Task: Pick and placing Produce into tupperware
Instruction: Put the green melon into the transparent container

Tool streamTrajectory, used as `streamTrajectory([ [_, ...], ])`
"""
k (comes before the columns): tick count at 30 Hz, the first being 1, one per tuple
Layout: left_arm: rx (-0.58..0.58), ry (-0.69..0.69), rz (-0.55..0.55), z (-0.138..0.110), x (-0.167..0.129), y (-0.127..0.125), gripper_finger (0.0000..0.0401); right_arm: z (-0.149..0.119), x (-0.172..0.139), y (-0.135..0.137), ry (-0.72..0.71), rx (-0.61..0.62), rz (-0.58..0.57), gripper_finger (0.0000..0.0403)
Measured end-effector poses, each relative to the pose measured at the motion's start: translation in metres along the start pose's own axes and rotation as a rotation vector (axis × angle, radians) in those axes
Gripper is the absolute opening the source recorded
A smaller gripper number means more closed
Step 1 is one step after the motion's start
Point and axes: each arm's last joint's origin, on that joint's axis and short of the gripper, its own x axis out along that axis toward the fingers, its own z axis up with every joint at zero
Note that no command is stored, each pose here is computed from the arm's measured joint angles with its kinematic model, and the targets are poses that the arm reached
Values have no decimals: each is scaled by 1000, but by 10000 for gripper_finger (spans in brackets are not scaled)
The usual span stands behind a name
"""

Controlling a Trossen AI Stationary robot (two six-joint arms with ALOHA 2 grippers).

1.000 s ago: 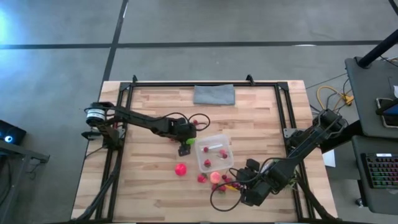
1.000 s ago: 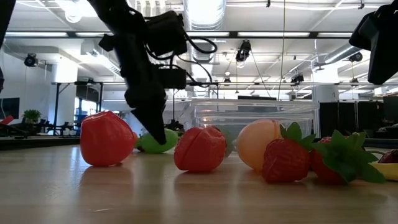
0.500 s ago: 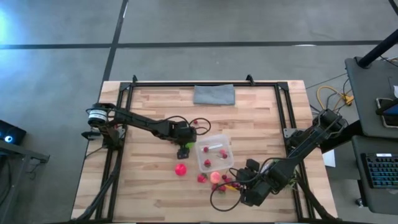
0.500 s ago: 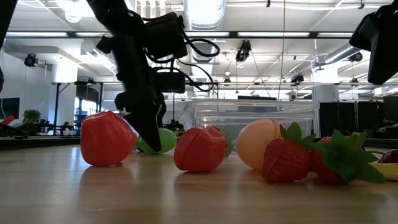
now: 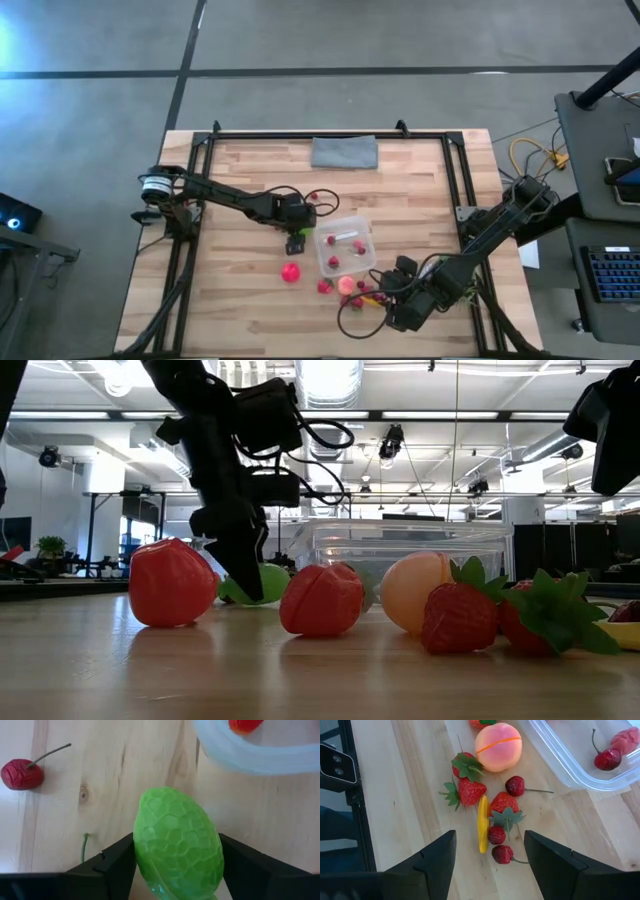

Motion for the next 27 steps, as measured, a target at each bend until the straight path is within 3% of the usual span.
streamTrajectory([
  [9, -12, -104, -14, 15, -43, 1, 242, 0, 0, 0, -1, -4, 1, 226],
  [12, -61, -196, -36, 19, -68, 0, 242, 0, 0, 0, 0, -8, 0, 226],
  [17, -70, -458, -165, 36, -100, -13, 242, 0, 0, 0, -1, -9, 1, 226],
  [21, -63, -563, -210, 49, -97, -25, 242, 0, 0, 0, -1, -11, 1, 226],
  [27, -149, -457, -256, 58, -63, -36, 242, 0, 0, 0, -2, -9, 4, 226],
])
